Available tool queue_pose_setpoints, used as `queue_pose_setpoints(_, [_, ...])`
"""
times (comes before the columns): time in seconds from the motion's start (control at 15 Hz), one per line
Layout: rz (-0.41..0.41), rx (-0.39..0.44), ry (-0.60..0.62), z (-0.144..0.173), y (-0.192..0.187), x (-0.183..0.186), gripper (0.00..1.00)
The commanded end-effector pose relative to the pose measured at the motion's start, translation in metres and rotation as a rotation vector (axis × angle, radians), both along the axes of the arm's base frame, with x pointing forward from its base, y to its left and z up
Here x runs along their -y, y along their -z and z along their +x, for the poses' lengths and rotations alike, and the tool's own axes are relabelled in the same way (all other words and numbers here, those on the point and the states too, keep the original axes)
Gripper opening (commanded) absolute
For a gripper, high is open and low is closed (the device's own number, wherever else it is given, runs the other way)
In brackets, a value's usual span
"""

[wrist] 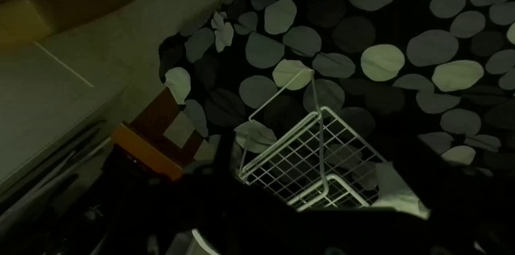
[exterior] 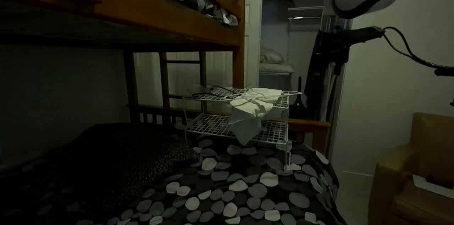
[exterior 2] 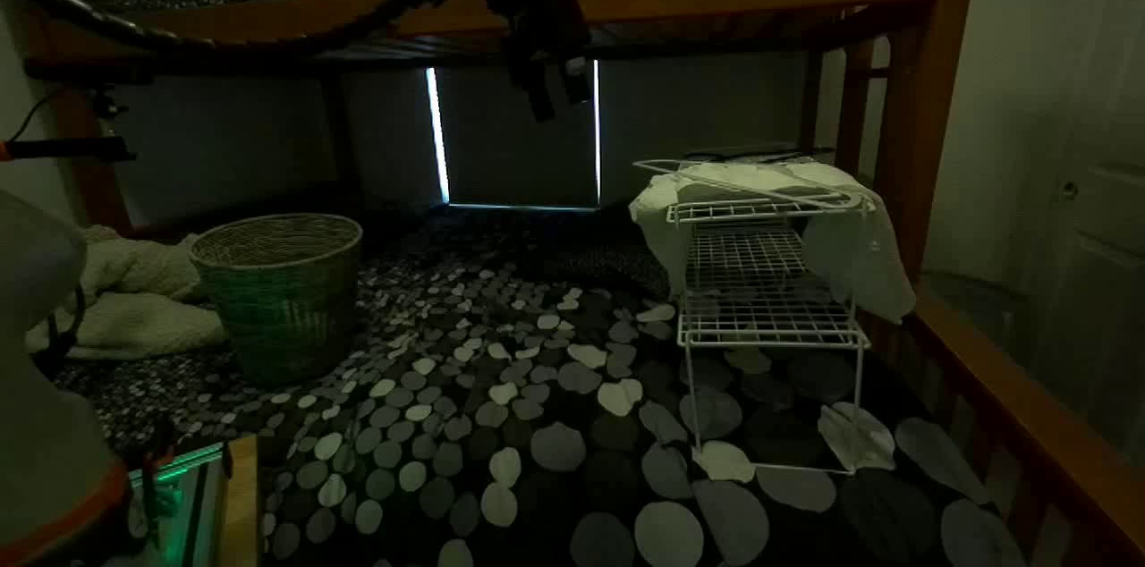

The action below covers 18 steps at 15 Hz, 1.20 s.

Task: Put the yellow and red objects in the laundry basket

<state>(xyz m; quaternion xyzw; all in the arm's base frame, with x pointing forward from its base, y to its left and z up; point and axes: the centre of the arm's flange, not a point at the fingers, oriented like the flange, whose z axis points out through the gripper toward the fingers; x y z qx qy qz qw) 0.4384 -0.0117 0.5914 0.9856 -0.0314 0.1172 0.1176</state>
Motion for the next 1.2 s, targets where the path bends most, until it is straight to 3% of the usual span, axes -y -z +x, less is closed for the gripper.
queue_pose_setpoints(0.0, [0.0, 0.0, 0.0, 0.0, 0.0, 0.0, 1.0])
queue_pose_setpoints(0.13, [0.0, 0.0, 0.0, 0.0, 0.0, 0.0, 1.0])
queue_pose_setpoints(0.4, [0.067, -0.057, -0.267, -0.007, 0.046, -0.111, 1.0])
queue_pose_setpoints(0.6, [0.093, -0.107, -0.44, -0.035, 0.086, -0.194, 1.0])
queue_pose_setpoints(1.13, [0.073, -0.142, -0.92, -0.069, 0.248, -0.361, 1.0])
